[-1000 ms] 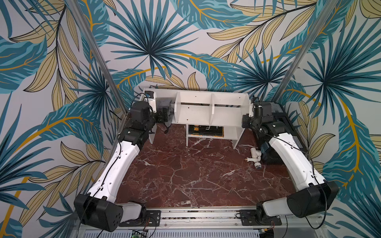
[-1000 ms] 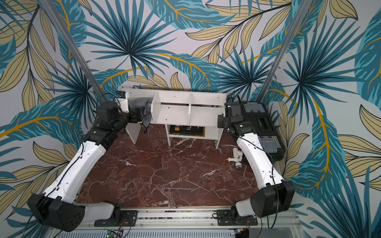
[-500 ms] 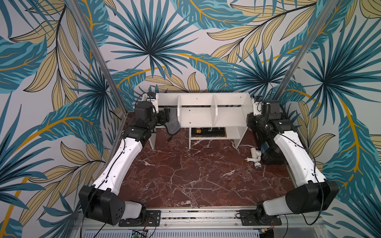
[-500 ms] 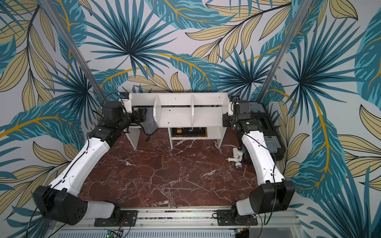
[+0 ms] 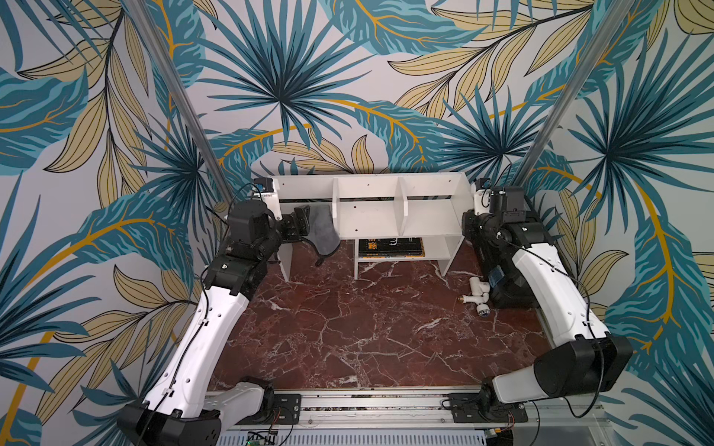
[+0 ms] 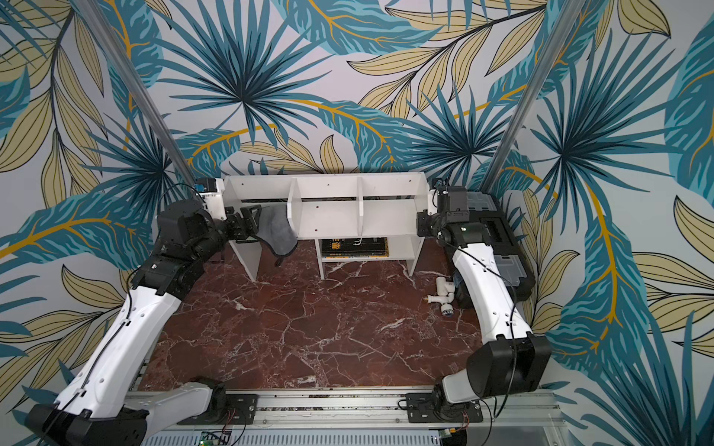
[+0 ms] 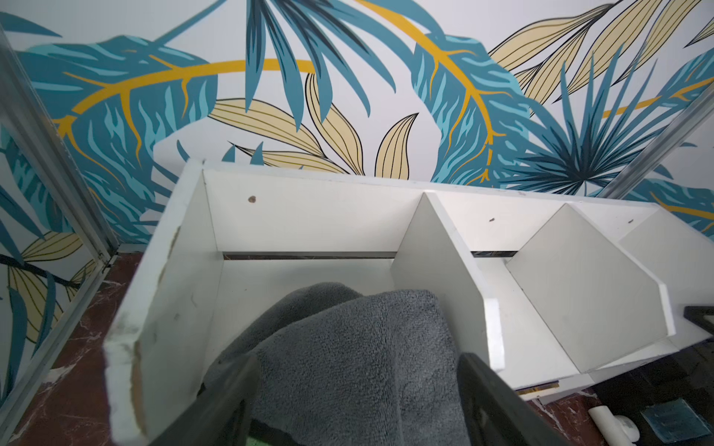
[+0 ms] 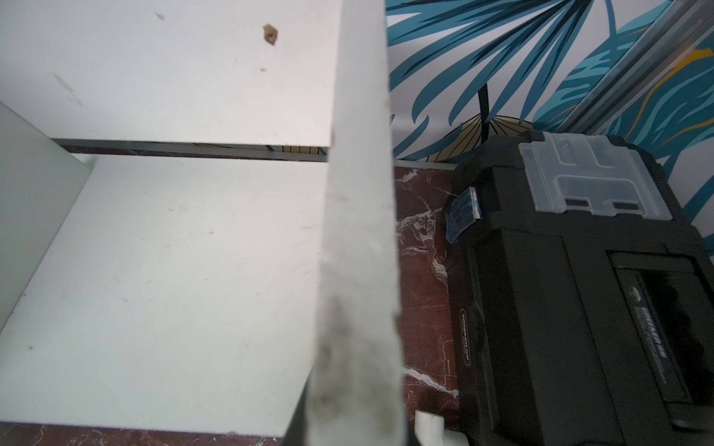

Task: Wipe the bookshelf clean with a cloth
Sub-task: Wipe the dust from the shelf.

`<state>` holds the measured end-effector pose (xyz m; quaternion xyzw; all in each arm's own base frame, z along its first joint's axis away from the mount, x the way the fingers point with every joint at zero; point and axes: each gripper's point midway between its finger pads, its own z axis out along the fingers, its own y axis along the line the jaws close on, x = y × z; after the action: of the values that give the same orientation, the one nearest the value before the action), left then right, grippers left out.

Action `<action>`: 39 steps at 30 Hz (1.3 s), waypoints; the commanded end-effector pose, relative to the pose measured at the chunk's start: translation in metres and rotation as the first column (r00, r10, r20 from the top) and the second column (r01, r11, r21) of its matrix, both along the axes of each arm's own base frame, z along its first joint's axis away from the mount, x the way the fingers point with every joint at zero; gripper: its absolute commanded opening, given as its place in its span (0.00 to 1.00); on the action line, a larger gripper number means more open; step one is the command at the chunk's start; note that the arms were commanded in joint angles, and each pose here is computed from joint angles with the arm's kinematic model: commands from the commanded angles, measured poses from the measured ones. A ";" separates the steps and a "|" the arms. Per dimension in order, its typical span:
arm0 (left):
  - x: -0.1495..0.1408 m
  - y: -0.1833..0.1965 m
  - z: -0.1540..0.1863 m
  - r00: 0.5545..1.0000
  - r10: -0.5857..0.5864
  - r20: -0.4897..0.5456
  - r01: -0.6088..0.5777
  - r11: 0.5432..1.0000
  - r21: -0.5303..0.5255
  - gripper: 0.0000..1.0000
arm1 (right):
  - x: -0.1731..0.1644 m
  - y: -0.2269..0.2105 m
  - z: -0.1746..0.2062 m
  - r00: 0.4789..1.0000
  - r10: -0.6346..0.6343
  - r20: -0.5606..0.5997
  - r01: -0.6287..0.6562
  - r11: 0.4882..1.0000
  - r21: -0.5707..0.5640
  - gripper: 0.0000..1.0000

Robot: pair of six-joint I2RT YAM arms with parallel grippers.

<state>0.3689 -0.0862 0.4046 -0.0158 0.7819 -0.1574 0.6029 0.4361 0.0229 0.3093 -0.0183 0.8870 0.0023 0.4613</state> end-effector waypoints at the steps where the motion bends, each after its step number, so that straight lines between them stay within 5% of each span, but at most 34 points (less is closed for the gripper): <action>1: -0.006 -0.014 -0.019 0.997 -0.037 -0.074 0.042 0.996 0.073 0.85 | 0.001 0.031 0.020 0.994 0.092 0.060 -0.100 0.985 0.138 0.00; 8: 0.017 -0.022 -0.076 0.977 0.008 -0.211 0.027 0.986 0.163 0.84 | -0.002 0.034 0.023 0.992 0.101 0.074 -0.112 0.982 0.149 0.00; 16: 0.057 -0.012 -0.099 0.965 0.129 -0.229 -0.075 0.969 0.234 0.72 | 0.006 0.038 0.018 0.991 0.116 0.059 -0.124 0.978 0.169 0.00; 28: 0.129 -0.016 -0.076 0.973 0.142 -0.185 -0.111 0.979 0.169 0.00 | -0.001 0.047 0.019 0.987 0.143 0.077 -0.157 0.963 0.217 0.00; 35: 0.105 0.034 -0.076 0.925 0.345 -0.156 -0.294 0.915 0.277 0.00 | -0.004 0.047 0.022 0.986 0.144 0.085 -0.160 0.962 0.220 0.00; 39: 0.077 0.046 -0.096 0.917 0.356 -0.179 -0.303 0.916 0.264 0.00 | -0.003 0.048 0.022 0.987 0.141 0.082 -0.156 0.961 0.230 0.00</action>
<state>0.4651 -0.0621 0.3055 -0.0672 0.8544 0.0215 0.5148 0.4377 0.0239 0.3095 -0.0180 0.8843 0.0076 0.4666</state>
